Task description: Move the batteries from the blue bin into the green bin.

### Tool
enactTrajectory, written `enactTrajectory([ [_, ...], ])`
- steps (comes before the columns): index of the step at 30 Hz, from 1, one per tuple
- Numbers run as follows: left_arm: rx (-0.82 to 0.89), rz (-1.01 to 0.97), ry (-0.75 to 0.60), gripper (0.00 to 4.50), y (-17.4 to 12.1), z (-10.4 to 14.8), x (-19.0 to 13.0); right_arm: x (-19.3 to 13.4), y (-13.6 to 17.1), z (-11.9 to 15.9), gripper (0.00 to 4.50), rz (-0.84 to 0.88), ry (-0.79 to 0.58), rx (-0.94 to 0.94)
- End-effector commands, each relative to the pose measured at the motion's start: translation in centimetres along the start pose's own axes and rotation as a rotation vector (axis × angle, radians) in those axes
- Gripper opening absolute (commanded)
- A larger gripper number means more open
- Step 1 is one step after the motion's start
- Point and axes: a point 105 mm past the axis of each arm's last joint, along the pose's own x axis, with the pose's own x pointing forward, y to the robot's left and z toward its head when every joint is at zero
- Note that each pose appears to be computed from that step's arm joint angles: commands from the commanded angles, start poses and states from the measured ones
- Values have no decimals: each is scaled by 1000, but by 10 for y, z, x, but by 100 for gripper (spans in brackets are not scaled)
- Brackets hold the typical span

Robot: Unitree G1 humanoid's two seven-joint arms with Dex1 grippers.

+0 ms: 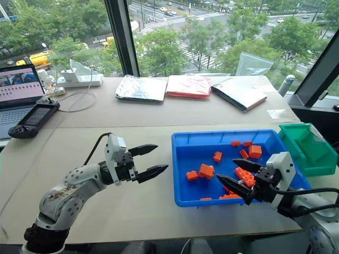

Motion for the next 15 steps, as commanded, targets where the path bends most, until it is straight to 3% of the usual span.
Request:
enactTrajectory([
  [1,29,-37,-38,450,-6,9,1,-3,-2,9,445,-13,-26,-51],
  [8,46,-45,-131,450,-4,17,-2,-17,-23,12,445,-103,55,-125],
  [15,86,-183,-101,450,-22,-1,0,-23,-46,13,445,-224,111,-163],
])
